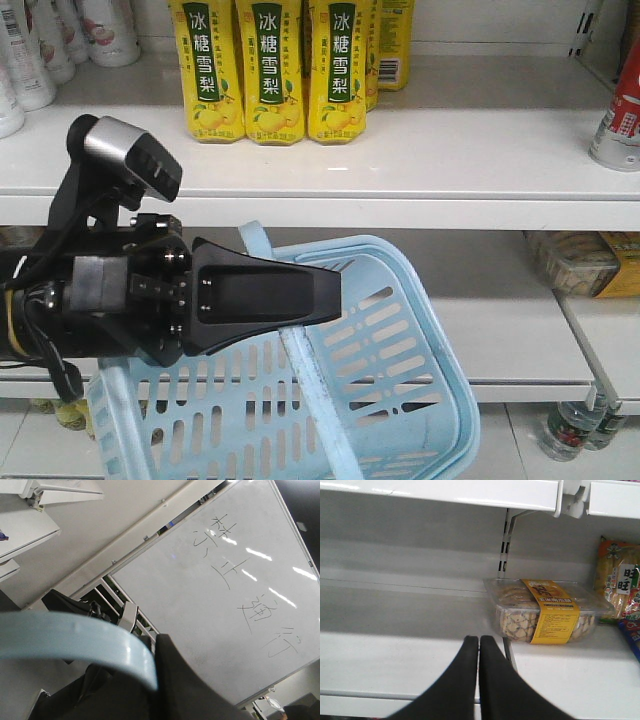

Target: Place coke in basket with both arms

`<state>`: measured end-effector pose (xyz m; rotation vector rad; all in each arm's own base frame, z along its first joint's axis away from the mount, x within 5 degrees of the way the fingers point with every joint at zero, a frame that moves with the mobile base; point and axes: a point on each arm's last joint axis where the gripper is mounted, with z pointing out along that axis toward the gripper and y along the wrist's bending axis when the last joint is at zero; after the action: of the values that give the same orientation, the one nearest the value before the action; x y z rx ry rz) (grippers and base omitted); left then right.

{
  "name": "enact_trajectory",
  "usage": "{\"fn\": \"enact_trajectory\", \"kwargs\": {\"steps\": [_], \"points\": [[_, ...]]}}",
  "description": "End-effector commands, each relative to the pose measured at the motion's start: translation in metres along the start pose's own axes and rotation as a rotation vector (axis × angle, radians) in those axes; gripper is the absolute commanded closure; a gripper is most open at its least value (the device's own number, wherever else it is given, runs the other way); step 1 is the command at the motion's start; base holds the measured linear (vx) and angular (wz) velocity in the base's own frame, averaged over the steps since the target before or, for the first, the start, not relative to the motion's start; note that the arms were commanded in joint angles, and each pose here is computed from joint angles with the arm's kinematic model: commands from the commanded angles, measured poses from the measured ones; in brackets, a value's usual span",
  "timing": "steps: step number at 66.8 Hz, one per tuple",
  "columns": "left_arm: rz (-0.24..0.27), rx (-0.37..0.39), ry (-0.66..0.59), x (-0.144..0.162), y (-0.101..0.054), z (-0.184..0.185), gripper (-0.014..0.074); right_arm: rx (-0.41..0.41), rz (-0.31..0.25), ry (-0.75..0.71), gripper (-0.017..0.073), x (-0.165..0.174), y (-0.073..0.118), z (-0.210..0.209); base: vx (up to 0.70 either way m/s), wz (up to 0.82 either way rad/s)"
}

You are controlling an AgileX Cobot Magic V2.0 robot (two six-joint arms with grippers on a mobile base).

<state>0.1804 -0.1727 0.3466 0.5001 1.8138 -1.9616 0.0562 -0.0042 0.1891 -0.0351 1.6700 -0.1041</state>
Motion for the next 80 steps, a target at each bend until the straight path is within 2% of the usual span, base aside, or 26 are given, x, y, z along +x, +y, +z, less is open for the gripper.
{"fn": "enact_trajectory", "kwargs": {"steps": [1,80], "points": [[0.028,0.234,0.039,0.0021,-0.0347,-0.0028,0.06,-0.004,-0.022,-0.077,0.0564,-0.0048,0.0008,-0.0007,0.02,0.0],[0.028,0.234,0.039,0.0021,-0.0347,-0.0028,0.06,-0.004,-0.022,-0.079,0.0564,-0.005,0.0008,-0.0007,0.01,0.0]]}}
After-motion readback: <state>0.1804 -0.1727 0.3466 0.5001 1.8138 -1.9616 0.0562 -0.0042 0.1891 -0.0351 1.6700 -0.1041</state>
